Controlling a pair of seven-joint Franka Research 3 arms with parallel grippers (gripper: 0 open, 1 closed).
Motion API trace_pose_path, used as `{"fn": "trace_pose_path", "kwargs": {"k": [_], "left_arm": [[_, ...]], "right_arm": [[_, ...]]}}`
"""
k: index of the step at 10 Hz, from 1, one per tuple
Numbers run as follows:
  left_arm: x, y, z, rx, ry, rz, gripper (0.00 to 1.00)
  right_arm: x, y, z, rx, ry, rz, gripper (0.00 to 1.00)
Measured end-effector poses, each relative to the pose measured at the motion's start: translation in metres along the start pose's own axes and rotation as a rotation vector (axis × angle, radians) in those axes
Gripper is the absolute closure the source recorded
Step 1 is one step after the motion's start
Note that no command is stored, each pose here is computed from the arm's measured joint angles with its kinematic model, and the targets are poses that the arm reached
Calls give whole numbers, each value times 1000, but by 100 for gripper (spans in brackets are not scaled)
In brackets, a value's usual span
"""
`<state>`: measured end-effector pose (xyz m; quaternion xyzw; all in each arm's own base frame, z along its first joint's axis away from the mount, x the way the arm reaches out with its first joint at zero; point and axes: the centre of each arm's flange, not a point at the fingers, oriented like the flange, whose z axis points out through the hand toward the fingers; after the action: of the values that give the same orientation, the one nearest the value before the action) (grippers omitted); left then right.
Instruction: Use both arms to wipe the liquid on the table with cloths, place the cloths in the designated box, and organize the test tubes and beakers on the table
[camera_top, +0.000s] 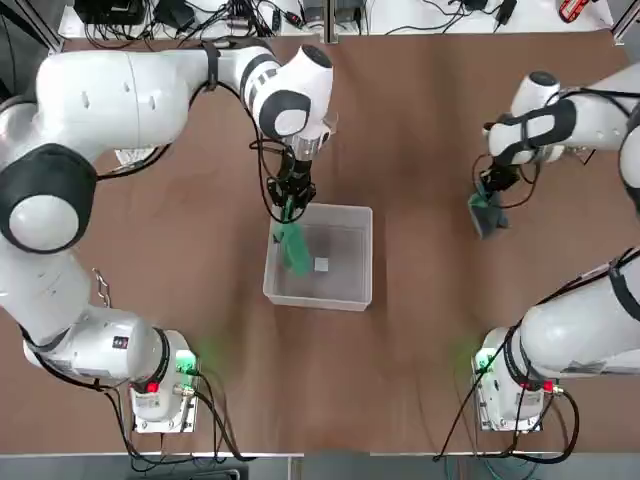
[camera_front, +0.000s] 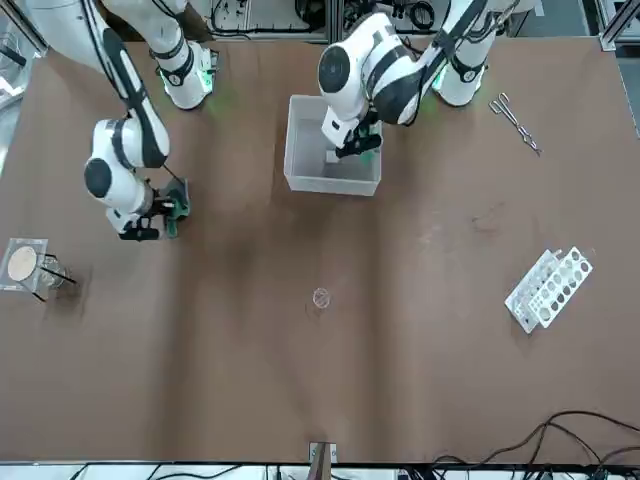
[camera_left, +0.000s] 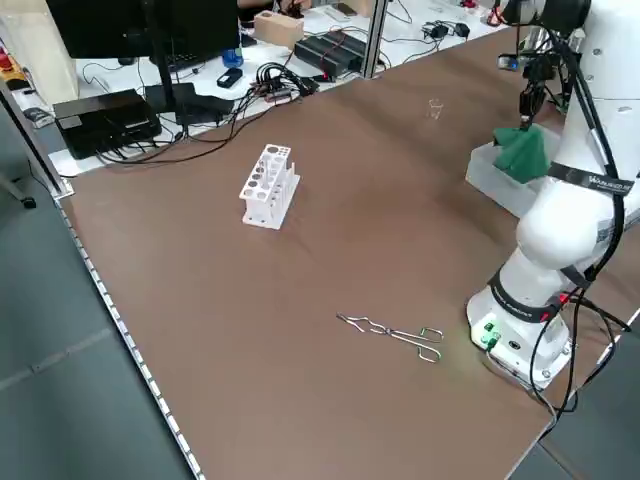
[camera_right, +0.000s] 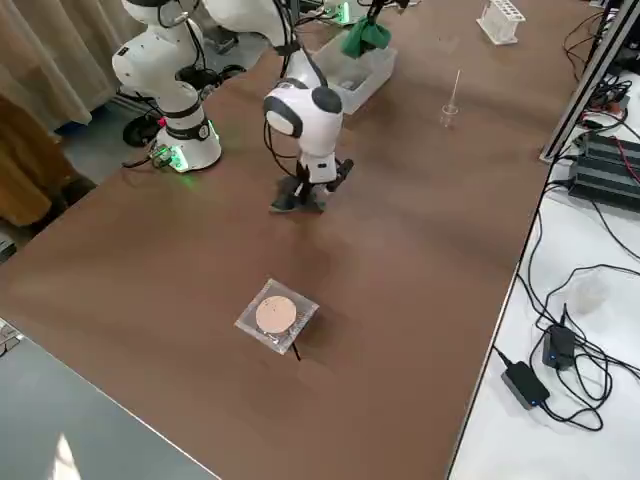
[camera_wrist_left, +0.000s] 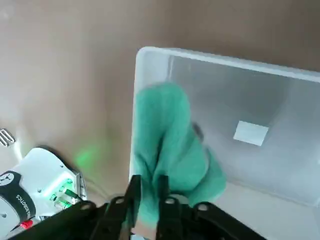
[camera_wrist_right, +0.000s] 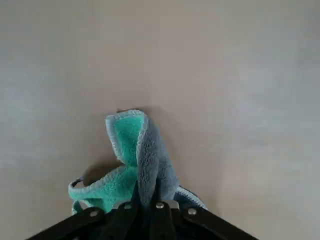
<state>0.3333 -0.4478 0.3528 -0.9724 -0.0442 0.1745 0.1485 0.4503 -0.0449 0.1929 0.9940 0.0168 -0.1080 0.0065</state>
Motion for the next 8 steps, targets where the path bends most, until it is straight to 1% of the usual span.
{"fn": "trace_pose_path", "kwargs": {"k": [1, 2, 3, 4, 5, 6, 7, 8], "left_arm": [[5, 1, 2, -7, -10, -1, 52], [10, 1, -5, -30, -5, -8, 39], [23, -3, -28, -78, 14, -31, 26], [48, -15, -58, -138, 37, -79, 26], [84, -36, -85, -196, 60, -105, 28], [122, -60, -105, -245, 76, -105, 28], [158, -79, -116, -297, 86, -88, 28], [188, -84, -118, -378, 94, -46, 28]], "right_arm": [[0, 31, -4, 7, 42, -34, 93], [2, 59, -11, 2, 99, -71, 93], [7, 74, -18, -11, 148, -100, 93], [14, 73, -19, -19, 171, -124, 93], [23, 58, -16, -21, 186, -159, 93], [32, 29, -14, -17, 198, -206, 93], [37, -3, -10, 1, 197, -226, 93], [38, -36, -6, 20, 188, -226, 93]]}}
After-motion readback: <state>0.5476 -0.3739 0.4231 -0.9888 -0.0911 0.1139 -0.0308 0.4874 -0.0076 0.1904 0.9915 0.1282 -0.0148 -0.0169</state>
